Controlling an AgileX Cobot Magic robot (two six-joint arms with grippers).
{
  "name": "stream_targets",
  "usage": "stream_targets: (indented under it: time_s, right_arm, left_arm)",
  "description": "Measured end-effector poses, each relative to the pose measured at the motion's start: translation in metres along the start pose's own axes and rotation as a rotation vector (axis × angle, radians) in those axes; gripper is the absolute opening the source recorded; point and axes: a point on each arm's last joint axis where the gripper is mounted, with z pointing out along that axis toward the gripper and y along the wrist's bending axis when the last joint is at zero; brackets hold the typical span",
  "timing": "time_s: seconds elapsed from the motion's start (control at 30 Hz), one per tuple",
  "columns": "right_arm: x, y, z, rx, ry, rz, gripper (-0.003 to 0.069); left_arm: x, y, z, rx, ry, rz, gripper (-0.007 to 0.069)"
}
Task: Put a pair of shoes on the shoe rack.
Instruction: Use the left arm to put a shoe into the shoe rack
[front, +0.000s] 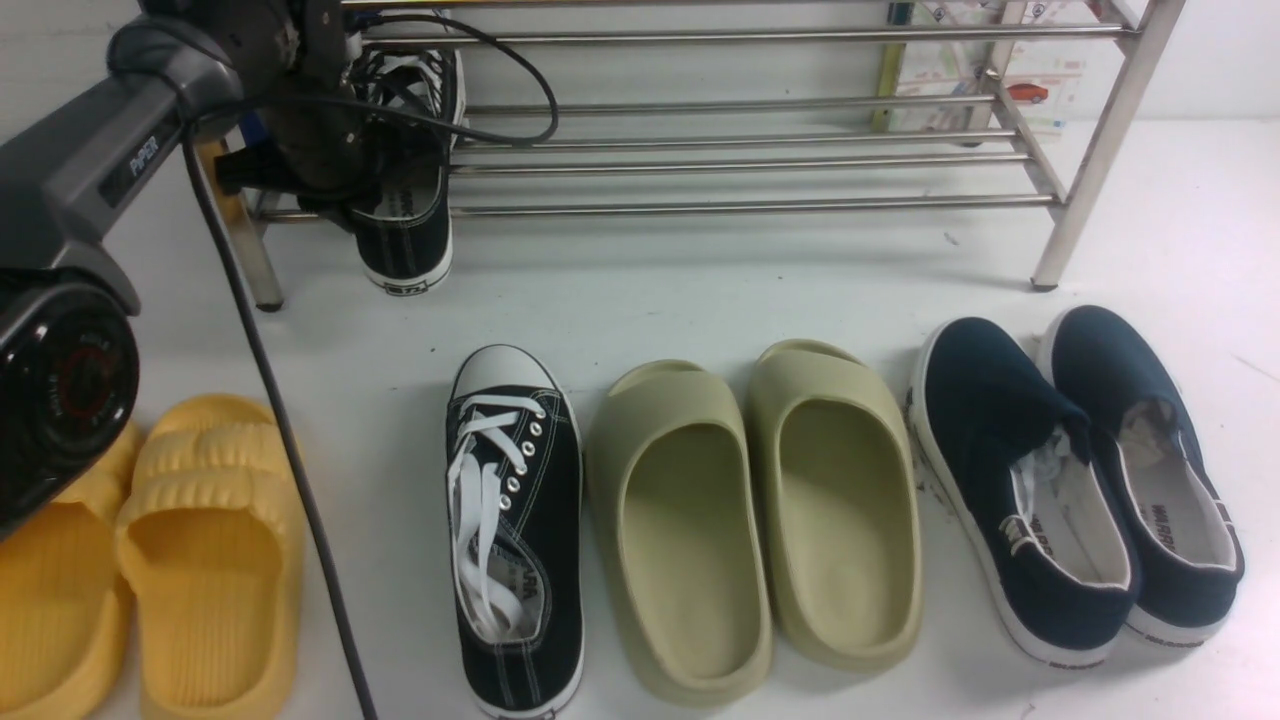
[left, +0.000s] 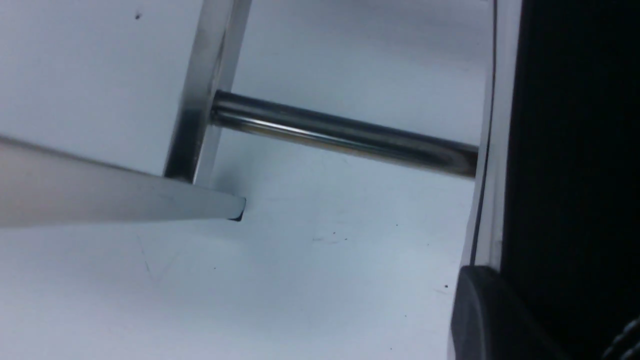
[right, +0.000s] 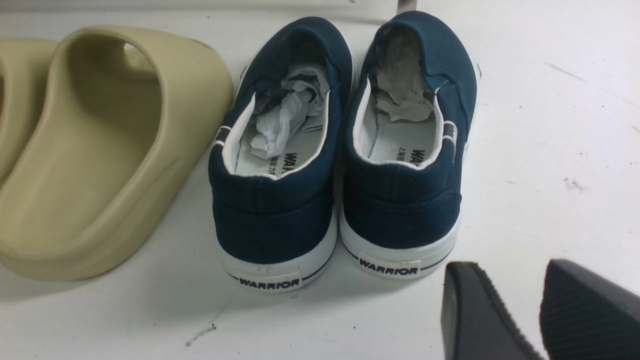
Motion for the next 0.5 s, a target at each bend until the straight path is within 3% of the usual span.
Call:
stream_targets:
  time_s: [0.3,0.5]
  right_arm:
    - [0.0,0.0,0.0,0.0,0.0,0.0,0.0244]
    - [0.0,0.0,0.0,0.0,0.0,0.0,0.0244]
  left_arm:
    - [-0.01,-0.002,-0.014,0.034,-0.075,-0.007,0.0242]
    - [-0.012,-0.002,-0.046,0.069,-0.06,-0.038,0.0283]
